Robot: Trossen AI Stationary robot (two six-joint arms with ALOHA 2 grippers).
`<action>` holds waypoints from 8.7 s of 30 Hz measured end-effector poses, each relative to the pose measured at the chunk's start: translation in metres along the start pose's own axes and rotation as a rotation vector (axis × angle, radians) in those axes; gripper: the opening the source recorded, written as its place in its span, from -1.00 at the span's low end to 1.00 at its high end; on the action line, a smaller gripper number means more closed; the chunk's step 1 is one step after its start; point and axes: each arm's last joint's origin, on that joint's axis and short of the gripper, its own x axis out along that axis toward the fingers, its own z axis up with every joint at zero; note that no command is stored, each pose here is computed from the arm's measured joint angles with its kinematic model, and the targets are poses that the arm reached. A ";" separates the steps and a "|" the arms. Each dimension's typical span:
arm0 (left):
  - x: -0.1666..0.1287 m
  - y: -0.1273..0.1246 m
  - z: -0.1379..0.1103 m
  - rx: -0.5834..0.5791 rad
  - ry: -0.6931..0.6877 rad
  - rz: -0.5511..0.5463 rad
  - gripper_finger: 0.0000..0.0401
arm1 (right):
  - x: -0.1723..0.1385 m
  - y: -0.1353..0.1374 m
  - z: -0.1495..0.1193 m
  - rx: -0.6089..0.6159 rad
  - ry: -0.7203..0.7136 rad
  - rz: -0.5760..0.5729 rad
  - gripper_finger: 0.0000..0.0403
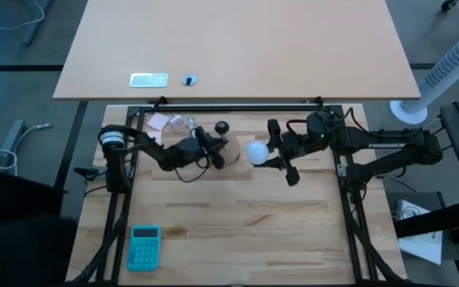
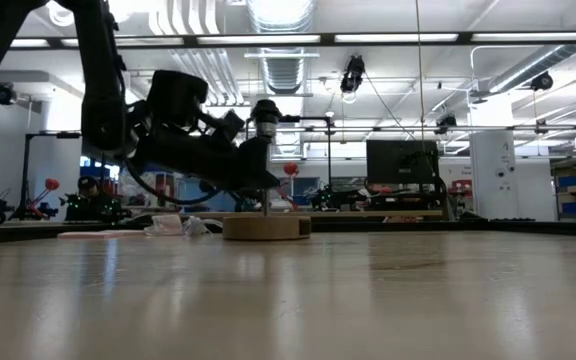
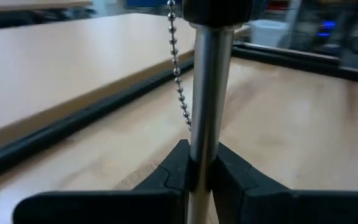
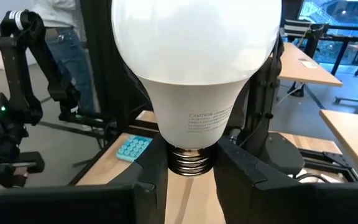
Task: Screw lightbulb
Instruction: Insert the lightbulb into the lamp
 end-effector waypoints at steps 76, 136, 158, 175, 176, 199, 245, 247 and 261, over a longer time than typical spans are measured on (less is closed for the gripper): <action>-0.043 -0.103 0.044 0.102 0.100 -0.242 0.35 | 0.048 -0.023 -0.112 0.114 0.096 -0.225 -0.56; -0.159 -0.109 0.171 0.074 -0.384 -0.227 0.31 | 0.047 -0.022 -0.113 0.060 0.124 -0.215 -0.56; -0.139 -0.144 0.196 0.004 -0.395 -0.227 0.31 | 0.047 -0.022 -0.114 0.062 0.129 -0.216 -0.56; -0.098 -0.157 0.213 0.078 -0.275 -0.180 0.31 | 0.047 -0.023 -0.115 0.122 0.132 -0.253 -0.56; -0.096 -0.155 0.214 0.064 -0.275 -0.165 0.31 | 0.047 -0.023 -0.115 0.123 0.135 -0.253 -0.56; -0.096 -0.139 0.220 0.072 -0.262 -0.104 0.31 | 0.048 -0.025 -0.110 0.160 0.101 -0.282 -0.56; -0.142 -0.135 0.168 0.051 -0.393 -0.188 0.31 | 0.025 -0.010 -0.077 0.062 0.010 -0.236 -0.56; -0.143 -0.132 0.158 0.043 -0.400 -0.193 0.31 | 0.021 -0.006 -0.072 0.069 -0.007 -0.226 -0.56; -0.184 -0.143 0.124 -0.020 -0.400 -0.461 0.31 | -0.007 0.068 -0.055 0.220 0.086 0.046 -0.56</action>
